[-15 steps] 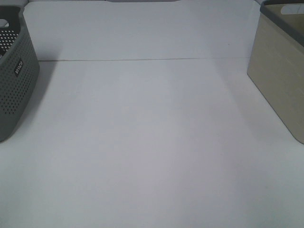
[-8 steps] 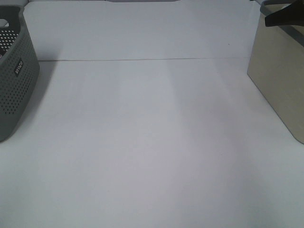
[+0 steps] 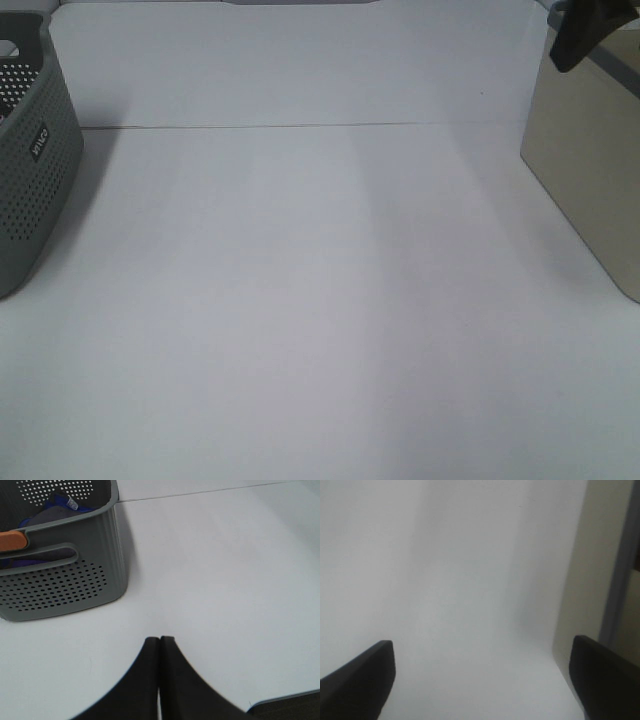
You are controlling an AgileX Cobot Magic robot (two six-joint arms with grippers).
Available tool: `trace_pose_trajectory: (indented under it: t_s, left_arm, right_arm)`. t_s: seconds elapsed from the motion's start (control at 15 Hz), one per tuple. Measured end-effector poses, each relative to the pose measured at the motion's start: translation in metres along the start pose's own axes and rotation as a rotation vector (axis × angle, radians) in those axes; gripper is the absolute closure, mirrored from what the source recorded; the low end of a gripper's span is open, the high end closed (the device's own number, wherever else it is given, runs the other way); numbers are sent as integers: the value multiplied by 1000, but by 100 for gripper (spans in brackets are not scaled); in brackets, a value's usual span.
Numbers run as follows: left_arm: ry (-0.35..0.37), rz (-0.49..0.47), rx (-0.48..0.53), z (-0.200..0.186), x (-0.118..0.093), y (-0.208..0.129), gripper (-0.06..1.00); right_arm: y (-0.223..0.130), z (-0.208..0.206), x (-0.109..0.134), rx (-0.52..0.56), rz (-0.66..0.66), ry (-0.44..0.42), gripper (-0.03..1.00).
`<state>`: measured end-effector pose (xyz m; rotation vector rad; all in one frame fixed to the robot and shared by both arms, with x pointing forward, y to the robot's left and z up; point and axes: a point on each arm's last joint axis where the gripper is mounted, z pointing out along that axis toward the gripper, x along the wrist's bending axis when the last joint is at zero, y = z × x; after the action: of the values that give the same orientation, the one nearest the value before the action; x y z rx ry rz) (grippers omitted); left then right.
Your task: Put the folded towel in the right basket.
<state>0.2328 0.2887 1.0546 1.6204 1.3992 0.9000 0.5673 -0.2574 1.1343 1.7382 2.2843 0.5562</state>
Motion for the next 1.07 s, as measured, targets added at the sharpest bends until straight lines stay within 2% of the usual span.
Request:
trace_pose_trajectory:
  t_s: [0.13, 0.4, 0.8, 0.93, 1.0, 1.07]
  left_arm:
    - [0, 0, 0, 0, 0, 0, 94]
    - [0, 0, 0, 0, 0, 0, 94]
    - [0, 0, 0, 0, 0, 0, 94]
    - [0, 0, 0, 0, 0, 0, 94]
    - [0, 0, 0, 0, 0, 0, 94]
    - [0, 0, 0, 0, 0, 0, 94]
  right_arm:
    - [-26, -19, 3, -4, 2, -49, 6]
    - [-94, -48, 15, -15, 17, -76, 6]
    - [-207, -53, 31, -37, 54, -90, 6]
    - [-245, -51, 36, -78, 52, -109, 6]
    - [-281, -45, 37, -127, 39, -152, 6]
    - [-288, -44, 37, -142, 36, -164, 6]
